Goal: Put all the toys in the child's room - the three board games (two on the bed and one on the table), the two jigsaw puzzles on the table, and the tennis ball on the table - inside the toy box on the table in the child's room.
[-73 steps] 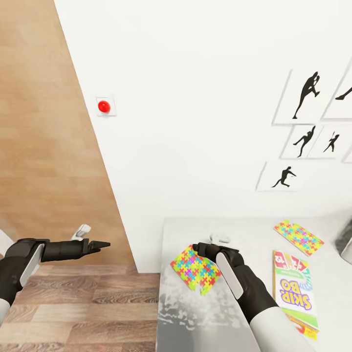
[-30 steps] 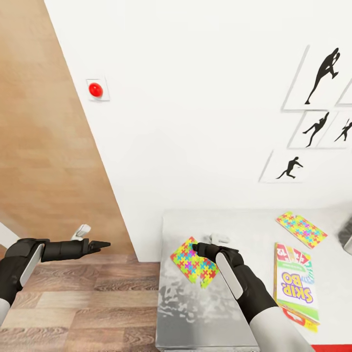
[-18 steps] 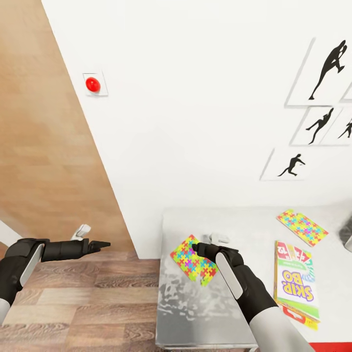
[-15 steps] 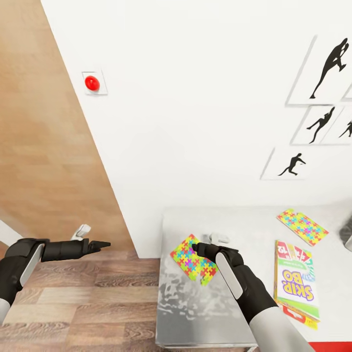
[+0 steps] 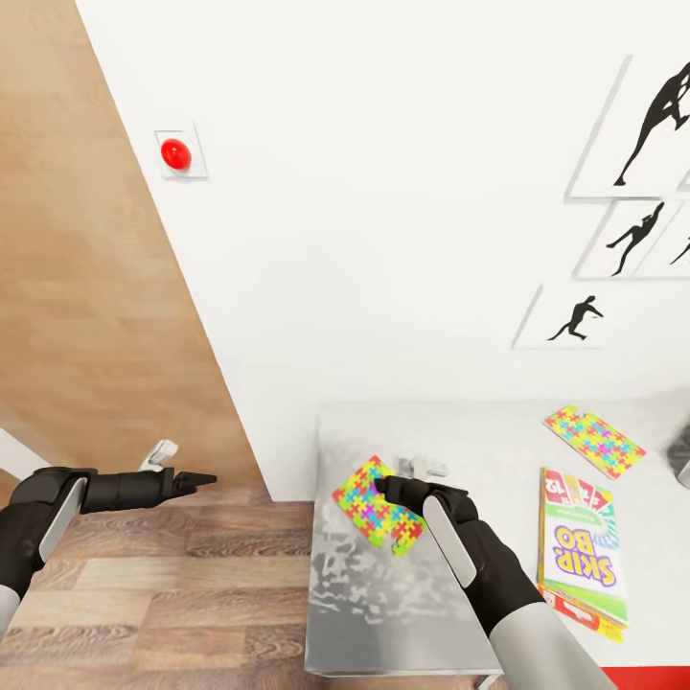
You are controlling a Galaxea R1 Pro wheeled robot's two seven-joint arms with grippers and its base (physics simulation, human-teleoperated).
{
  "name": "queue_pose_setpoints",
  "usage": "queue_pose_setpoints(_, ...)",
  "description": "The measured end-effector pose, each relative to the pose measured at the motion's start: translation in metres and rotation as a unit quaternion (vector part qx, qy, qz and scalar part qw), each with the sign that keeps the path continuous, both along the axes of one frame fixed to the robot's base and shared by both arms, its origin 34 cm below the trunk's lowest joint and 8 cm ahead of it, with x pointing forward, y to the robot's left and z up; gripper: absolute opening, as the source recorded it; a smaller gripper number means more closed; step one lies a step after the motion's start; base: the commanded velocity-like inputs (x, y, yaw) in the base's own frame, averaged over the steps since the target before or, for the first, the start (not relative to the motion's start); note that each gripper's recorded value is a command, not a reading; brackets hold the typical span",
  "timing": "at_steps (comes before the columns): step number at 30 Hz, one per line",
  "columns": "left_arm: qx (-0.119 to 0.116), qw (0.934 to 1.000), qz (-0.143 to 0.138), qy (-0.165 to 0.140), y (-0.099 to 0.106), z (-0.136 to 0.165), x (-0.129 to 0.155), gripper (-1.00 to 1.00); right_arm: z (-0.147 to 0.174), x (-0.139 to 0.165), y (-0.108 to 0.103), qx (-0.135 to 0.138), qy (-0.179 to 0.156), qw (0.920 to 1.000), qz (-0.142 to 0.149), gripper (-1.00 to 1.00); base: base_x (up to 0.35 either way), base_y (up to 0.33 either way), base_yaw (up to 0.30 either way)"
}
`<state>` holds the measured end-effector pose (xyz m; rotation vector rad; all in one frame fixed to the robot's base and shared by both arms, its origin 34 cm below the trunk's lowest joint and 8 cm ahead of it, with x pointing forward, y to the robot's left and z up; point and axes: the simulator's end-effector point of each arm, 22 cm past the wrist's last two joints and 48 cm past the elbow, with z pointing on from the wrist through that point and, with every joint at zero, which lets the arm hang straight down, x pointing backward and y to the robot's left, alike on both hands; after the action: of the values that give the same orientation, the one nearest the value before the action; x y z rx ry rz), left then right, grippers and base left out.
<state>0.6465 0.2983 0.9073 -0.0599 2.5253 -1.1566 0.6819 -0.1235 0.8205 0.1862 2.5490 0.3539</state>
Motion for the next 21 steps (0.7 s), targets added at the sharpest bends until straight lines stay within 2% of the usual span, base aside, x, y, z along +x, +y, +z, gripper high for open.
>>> queue_pose_setpoints(5,0.0,1.0,0.0,0.0,0.0,-0.0003,0.0001,1.0,-0.0001,0.0002,0.0001,0.001,0.0,1.0,0.001,1.0,-0.06,0.003,0.0)
queue_pose_setpoints(13,0.0,1.0,0.0,0.0,0.0,-0.0004,0.0002,1.0,-0.0005,0.0002,-0.0009,0.001,0.0,1.0,0.001,1.0,-0.181,0.066,0.0)
queue_pose_setpoints(17,0.0,1.0,0.0,0.0,0.0001,-0.0001,0.0002,1.0,-0.0006,0.0,-0.0016,0.001,0.0,1.0,0.001,1.0,-0.125,0.162,0.0)
queue_pose_setpoints(21,-0.001,1.0,0.002,-0.001,0.0007,0.0007,0.0004,1.0,-0.0004,-0.0002,-0.0018,0.001,0.0,1.0,0.001,1.0,0.051,0.174,0.0)
